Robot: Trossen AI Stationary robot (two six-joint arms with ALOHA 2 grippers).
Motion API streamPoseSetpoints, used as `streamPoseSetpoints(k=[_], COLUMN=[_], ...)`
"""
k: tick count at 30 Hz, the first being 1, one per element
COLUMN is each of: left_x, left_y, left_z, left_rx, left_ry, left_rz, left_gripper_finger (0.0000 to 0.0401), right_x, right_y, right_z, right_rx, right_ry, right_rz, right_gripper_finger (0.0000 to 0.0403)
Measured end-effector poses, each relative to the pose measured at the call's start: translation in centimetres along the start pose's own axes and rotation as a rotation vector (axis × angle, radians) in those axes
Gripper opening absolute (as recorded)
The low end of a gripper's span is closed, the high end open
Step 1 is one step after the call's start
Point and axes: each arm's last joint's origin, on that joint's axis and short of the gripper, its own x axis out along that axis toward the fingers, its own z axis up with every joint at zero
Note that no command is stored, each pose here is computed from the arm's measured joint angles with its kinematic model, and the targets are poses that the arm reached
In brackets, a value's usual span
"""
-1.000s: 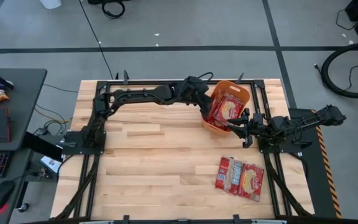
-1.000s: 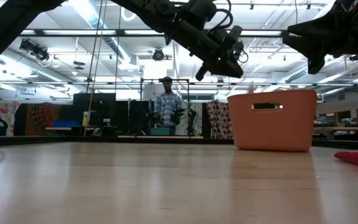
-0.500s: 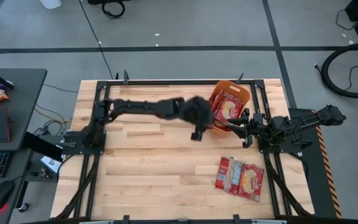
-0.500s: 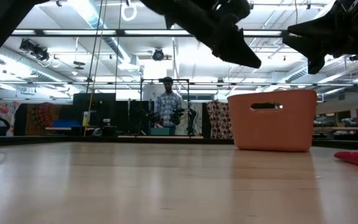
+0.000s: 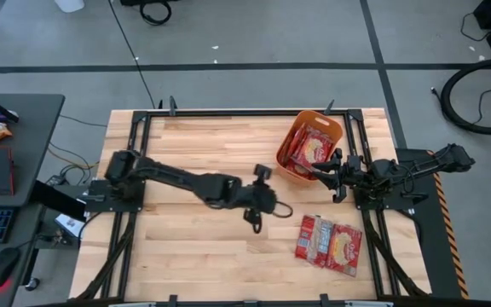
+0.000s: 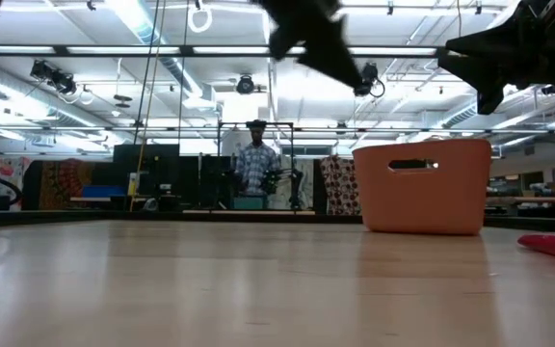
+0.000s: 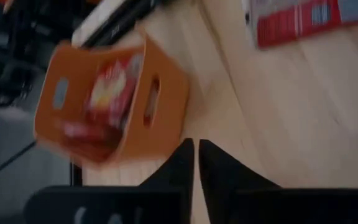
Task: Sort popcorn bags into baskets
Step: Put the red popcorn bag into the orange bin
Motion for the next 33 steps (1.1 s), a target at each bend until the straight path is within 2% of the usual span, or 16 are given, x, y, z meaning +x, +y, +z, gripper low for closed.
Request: streamPoseSetpoints(k=[4,9,12,19,21,25,33], left_x=[-3.7,-7.0,-8.2,-10.0,-10.8,-12.4,-14.7], left_y=[-0.9,-1.7,-1.5,-1.6,-1.5,-1.0,-0.4], left_z=[-2.2,-5.3,-6.9,-10.1,-10.9,-12.6,-15.3], left_rx=[-0.060,-0.180,-0.269,-0.349,-0.363,-0.401,-0.480], left_ry=[-0.033,-0.146,-0.214,-0.402,-0.462,-0.558,-0.648], left_rz=[0.017,0.024,0.060,0.134,0.160,0.208,0.241], left_gripper_finger=[0.0007,0.0013,0.0019,0.0011,0.0009,0.0010,0.0010], right_x=[0.0,0.0,0.0,-0.1,0.2,1.3,4.7], right_y=[0.0,0.0,0.0,0.1,0.2,1.2,3.1], right_z=[0.0,0.0,0.2,1.5,1.4,2.1,2.7], right_rx=[-0.002,-0.001,0.027,0.089,0.100,0.084,-0.098], right_ry=[0.004,0.004,-0.022,-0.146,-0.114,-0.021,0.352], right_rz=[-0.001,-0.001,0.001,-0.002,0.005,0.096,0.031], right_gripper_finger=[0.0144,0.0144,0.0144,0.0144,0.0144,0.0144,0.0144])
